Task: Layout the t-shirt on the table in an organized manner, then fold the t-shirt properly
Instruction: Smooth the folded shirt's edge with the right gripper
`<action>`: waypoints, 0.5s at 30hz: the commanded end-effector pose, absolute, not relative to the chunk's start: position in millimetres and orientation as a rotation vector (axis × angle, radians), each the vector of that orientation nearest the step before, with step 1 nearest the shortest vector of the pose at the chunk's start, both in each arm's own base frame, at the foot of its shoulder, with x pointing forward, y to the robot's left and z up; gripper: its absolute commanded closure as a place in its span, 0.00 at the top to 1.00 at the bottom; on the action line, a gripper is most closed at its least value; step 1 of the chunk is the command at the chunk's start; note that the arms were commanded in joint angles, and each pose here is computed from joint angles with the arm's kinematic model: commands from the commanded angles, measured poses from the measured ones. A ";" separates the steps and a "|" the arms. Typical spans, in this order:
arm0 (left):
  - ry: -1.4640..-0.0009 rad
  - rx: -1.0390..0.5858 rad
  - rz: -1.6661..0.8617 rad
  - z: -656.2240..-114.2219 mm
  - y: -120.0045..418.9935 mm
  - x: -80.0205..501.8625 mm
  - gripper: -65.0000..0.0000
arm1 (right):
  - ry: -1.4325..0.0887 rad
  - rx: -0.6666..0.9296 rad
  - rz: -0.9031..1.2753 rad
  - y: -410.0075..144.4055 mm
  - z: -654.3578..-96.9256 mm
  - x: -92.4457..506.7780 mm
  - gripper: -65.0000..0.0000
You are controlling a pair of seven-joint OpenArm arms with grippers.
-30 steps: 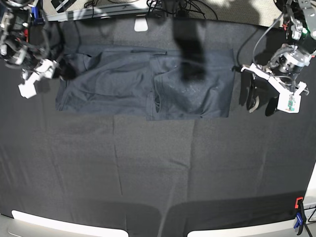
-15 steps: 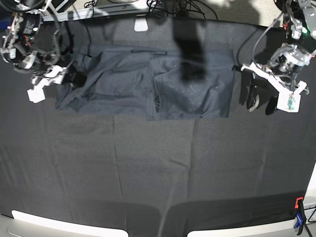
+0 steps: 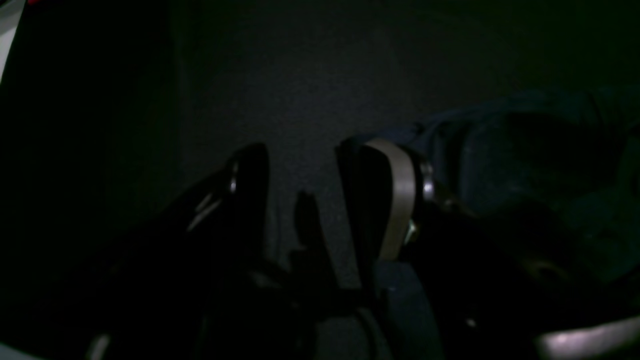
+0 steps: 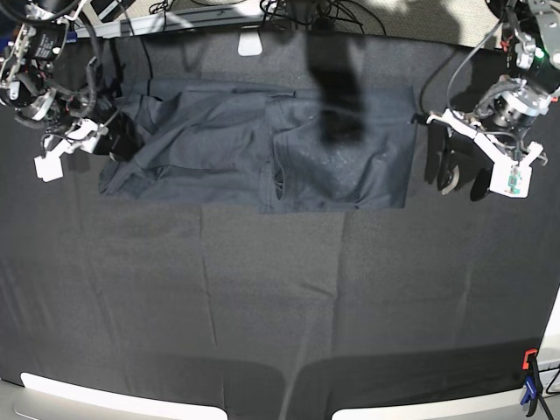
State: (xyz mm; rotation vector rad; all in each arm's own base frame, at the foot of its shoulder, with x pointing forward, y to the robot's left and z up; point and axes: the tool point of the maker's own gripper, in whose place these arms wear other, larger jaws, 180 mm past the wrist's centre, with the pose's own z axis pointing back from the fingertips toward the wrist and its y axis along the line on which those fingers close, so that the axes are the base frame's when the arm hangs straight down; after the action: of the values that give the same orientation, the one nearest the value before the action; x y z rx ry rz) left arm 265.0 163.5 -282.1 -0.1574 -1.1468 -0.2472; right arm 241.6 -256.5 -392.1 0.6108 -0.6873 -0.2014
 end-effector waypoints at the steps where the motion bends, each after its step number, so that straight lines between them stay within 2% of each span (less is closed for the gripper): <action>1: -1.201 -0.162 -0.254 -268.4 162.7 268.8 0.46 | -0.754 0.625 -0.187 -258.5 -377.4 252.6 0.64; 10: -1.201 -0.163 -0.256 -268.2 162.3 268.8 0.46 | -0.748 0.772 -0.231 -217.3 -382.4 250.0 0.64; 15: -1.201 -0.163 -0.256 -268.2 162.4 268.9 0.46 | -0.725 0.775 -0.241 -214.8 -388.4 241.4 0.64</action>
State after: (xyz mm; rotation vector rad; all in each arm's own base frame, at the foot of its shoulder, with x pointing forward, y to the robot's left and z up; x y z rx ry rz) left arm 265.0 163.5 -282.1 -0.1575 -1.1468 -0.2475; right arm 237.1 -210.0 -397.5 0.7801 -0.6917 -0.2682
